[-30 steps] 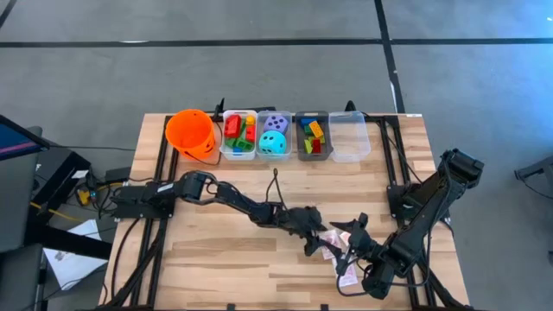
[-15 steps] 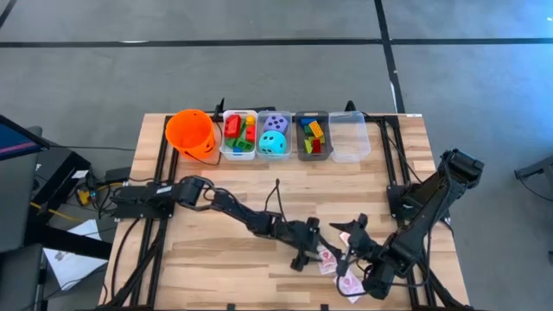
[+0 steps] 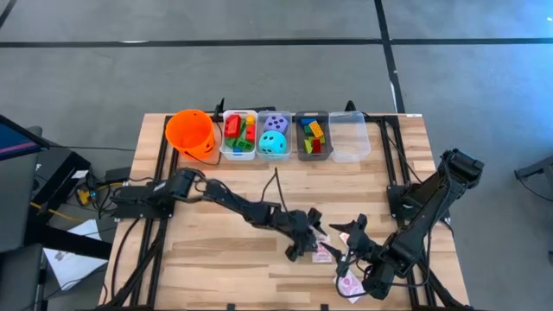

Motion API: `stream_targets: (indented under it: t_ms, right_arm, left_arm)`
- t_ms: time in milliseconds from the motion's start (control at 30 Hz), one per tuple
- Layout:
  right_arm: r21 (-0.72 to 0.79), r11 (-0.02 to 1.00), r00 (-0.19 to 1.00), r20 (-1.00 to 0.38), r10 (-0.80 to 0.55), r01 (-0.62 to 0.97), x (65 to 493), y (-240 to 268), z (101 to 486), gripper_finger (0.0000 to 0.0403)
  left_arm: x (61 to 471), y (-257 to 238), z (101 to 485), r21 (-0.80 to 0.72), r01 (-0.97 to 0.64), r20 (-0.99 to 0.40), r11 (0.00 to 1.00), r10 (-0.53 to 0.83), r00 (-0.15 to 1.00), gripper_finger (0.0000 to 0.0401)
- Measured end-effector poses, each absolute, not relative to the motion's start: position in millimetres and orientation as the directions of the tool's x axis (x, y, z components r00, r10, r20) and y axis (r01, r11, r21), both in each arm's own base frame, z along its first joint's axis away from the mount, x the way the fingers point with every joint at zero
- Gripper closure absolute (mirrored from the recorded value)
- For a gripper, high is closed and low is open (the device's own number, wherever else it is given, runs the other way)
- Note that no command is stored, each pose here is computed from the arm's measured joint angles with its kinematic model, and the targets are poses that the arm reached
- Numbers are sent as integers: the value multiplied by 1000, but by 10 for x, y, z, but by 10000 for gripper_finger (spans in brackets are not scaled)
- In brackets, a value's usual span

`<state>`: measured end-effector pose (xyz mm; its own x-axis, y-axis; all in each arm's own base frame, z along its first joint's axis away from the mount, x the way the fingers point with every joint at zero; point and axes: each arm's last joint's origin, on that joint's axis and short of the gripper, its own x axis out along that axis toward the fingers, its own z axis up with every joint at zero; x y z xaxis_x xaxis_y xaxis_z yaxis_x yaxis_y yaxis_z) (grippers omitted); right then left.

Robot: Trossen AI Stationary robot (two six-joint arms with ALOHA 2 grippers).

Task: Pick & Place Toys
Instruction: Put the top red deck of cards into the right transparent bin

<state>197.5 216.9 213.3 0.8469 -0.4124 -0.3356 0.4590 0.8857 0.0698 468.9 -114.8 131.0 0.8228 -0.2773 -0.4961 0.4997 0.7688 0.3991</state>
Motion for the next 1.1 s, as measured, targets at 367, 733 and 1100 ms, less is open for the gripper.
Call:
stream_targets:
  t_ms: [367,733,1100]
  right_arm:
    - [43,867,830,-314,-460,497,2060,2085,2139,121]
    - [16,868,825,-318,-467,497,2078,2064,2137,121]
    - [14,868,825,-318,-467,496,2077,2064,2137,121]
  left_arm:
    - [4682,-868,1549,397,581,-500,710,-363,786,116]
    - [4578,-1148,1463,487,693,-569,531,-409,713,116]
    - [4562,-1183,1452,471,690,-585,550,-391,710,117]
